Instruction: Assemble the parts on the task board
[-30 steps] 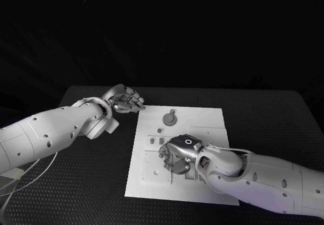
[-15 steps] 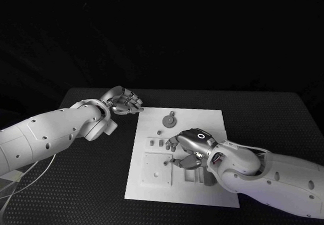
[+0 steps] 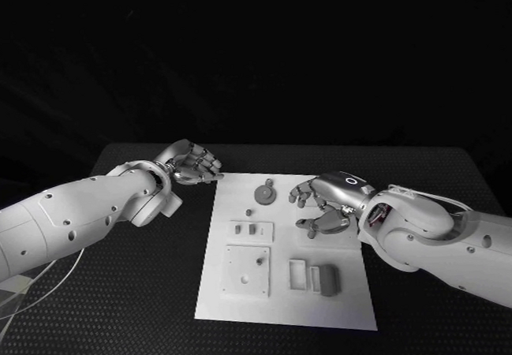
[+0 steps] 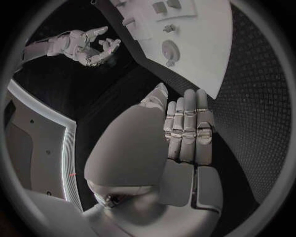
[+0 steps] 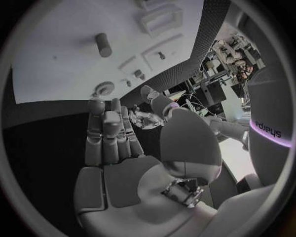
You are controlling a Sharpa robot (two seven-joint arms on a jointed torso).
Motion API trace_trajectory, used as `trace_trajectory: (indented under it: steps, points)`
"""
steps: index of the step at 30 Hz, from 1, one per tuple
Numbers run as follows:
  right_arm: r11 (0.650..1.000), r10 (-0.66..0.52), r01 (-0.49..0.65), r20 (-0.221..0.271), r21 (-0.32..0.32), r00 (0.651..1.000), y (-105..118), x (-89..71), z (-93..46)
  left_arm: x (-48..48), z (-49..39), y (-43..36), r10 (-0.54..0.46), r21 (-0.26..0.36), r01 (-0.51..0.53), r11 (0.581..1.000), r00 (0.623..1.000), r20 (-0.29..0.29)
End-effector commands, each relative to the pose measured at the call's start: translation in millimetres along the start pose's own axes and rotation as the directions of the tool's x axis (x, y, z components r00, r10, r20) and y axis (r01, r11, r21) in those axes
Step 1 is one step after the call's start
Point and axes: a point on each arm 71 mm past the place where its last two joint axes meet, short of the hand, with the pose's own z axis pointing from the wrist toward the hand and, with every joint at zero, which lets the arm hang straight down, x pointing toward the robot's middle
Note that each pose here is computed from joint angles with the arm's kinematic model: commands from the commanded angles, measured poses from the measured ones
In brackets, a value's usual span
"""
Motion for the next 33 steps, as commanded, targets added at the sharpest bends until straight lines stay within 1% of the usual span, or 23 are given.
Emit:
trace_trajectory:
  steps: [1, 3, 12, 15, 20, 21, 25, 33]
  points:
    - [1.000, -0.001, -0.002, -0.151, -0.017, 0.988, -3, 9.5, -5.1, 1.3, 1.2, -2.6, -0.004, 0.014, 0.004, 1.000, 1.000, -0.001]
    - [1.000, -0.005, 0.003, -0.173, -0.007, 0.985, -7, 10.4, -7.6, 1.2, 1.1, -2.5, -0.004, 0.014, 0.004, 1.000, 1.000, -0.001]
    - [0.998, -0.044, 0.052, -0.229, 0.027, 0.973, -17, 13.6, -13.5, 1.2, 1.4, -2.0, -0.004, 0.010, 0.004, 1.000, 1.000, -0.003]
    - [0.996, -0.086, 0.092, -0.200, 0.020, 0.976, -18, 14.1, -12.2, 1.1, 1.4, -0.9, 0.000, -0.003, 0.000, 1.000, 1.000, -0.003]
    - [0.993, -0.107, 0.112, -0.166, 0.022, 0.980, -21, 15.1, -9.2, 1.4, 1.7, -1.4, 0.000, 0.001, 0.000, 1.000, 1.000, -0.004]
    - [0.992, -0.119, 0.123, -0.153, 0.016, 0.981, -22, 15.7, -9.0, 1.2, 1.7, -0.9, 0.000, -0.005, 0.000, 1.000, 1.000, -0.002]
    - [0.992, -0.122, 0.127, -0.164, 0.018, 0.979, -25, 19.3, -8.6, 0.9, 1.8, 0.0, 0.002, -0.012, -0.002, 1.000, 1.000, -0.001]
    - [0.992, -0.121, 0.125, -0.187, 0.010, 0.975, -24, 35.0, -7.2, 1.2, 1.5, -0.3, 0.002, -0.010, -0.002, 1.000, 1.000, -0.004]
